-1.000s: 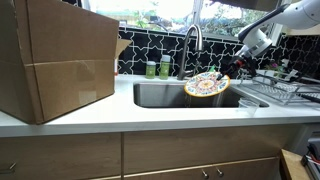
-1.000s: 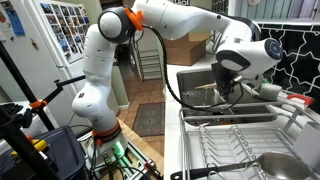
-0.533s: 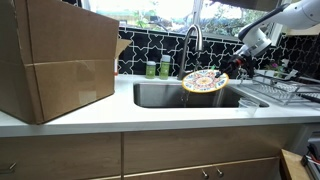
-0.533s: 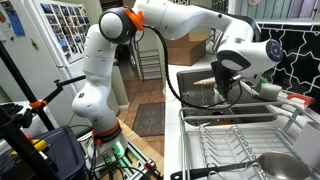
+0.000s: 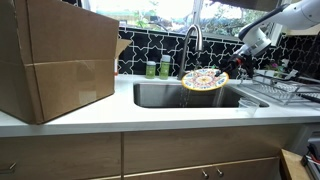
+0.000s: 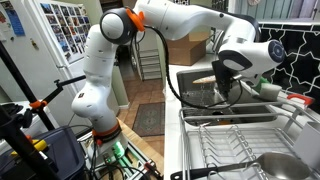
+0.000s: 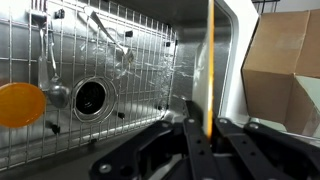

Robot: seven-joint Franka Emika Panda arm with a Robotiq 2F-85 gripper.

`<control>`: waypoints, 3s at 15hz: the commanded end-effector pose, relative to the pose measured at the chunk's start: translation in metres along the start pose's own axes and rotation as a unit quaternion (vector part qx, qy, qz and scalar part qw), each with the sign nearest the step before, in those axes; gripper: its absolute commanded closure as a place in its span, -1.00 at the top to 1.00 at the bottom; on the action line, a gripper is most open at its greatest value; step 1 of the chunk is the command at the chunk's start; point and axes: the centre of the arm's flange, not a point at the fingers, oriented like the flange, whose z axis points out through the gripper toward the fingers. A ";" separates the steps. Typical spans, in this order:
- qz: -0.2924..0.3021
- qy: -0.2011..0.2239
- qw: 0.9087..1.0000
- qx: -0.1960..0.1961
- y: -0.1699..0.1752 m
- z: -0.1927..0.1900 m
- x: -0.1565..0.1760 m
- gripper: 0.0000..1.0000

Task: Rinse the plate with the water, then put it on the dish rack

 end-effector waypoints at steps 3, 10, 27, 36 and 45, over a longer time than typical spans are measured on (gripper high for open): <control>0.000 0.031 0.999 -0.008 0.002 -0.014 0.008 -0.95; -0.008 -0.048 0.999 0.021 -0.001 -0.006 0.001 -0.95; 0.003 0.003 1.000 -0.025 0.000 -0.012 0.010 -0.95; 0.027 0.008 0.997 -0.073 -0.001 -0.018 0.010 -0.95; 0.070 0.031 0.979 -0.189 0.008 -0.040 0.012 -0.95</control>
